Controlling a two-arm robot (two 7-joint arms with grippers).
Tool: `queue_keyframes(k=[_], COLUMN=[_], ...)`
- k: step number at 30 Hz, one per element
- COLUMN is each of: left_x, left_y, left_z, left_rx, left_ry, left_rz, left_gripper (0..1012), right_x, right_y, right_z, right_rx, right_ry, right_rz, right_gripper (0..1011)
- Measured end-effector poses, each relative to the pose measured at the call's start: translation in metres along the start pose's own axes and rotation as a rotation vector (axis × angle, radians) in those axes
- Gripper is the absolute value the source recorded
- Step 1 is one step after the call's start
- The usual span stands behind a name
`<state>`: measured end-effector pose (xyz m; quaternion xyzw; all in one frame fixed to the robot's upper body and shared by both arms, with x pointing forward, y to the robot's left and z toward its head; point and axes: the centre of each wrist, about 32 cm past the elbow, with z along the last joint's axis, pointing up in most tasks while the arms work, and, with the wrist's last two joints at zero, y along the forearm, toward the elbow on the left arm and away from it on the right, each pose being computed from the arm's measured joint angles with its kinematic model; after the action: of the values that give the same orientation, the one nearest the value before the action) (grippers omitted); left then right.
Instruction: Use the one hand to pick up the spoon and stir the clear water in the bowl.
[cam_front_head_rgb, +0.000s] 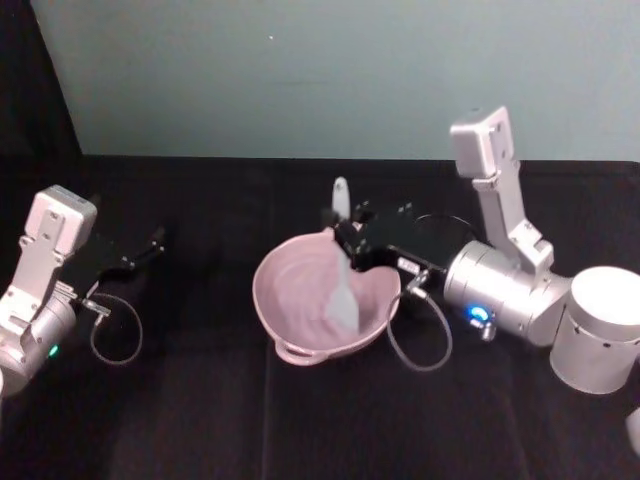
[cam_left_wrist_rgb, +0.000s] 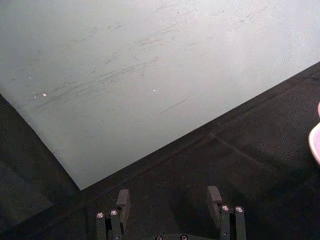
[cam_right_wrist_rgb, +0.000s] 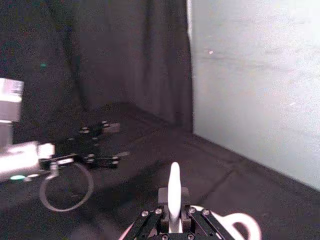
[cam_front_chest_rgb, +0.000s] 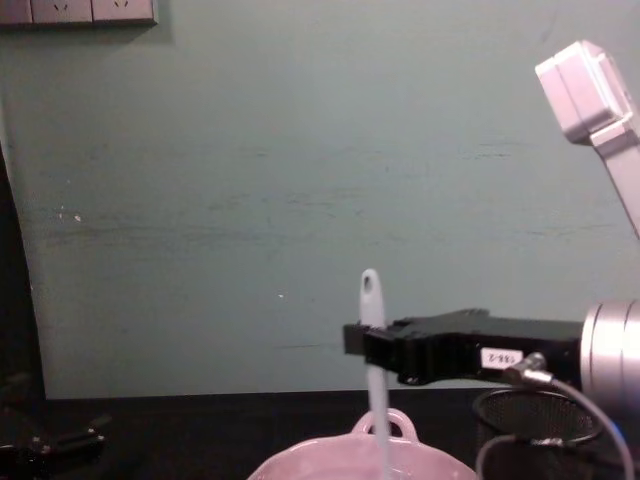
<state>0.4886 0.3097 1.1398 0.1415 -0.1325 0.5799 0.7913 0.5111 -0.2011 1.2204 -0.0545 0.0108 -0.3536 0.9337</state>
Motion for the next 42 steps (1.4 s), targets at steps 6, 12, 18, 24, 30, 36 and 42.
queue_keyframes(k=[6, 12, 18, 24, 30, 36, 42], left_x=[0.0, 0.0, 0.0, 0.0, 0.0, 0.0, 0.0], left_y=[0.0, 0.0, 0.0, 0.0, 0.0, 0.0, 0.0], left_z=[0.0, 0.0, 0.0, 0.0, 0.0, 0.0, 0.0], left_rx=[0.0, 0.0, 0.0, 0.0, 0.0, 0.0, 0.0], left_ry=[0.0, 0.0, 0.0, 0.0, 0.0, 0.0, 0.0], left_rz=[0.0, 0.0, 0.0, 0.0, 0.0, 0.0, 0.0], left_gripper=[1011, 1011, 1011, 1011, 1011, 1011, 1011], right_x=[-0.017, -0.026, -0.023, -0.015, -0.005, 0.005, 0.008], right_y=[0.01, 0.029, 0.052, 0.065, 0.064, 0.048, 0.024], right_z=[-0.004, -0.007, -0.014, -0.021, -0.025, -0.025, -0.02], right_rx=[0.011, 0.049, 0.095, 0.113, 0.149, 0.145, 0.091], right_ry=[0.059, 0.076, 0.065, 0.044, -0.017, -0.063, -0.074], right_rz=[0.055, 0.052, 0.007, -0.065, -0.155, -0.202, -0.184], right_gripper=[131, 131, 131, 131, 131, 132, 132])
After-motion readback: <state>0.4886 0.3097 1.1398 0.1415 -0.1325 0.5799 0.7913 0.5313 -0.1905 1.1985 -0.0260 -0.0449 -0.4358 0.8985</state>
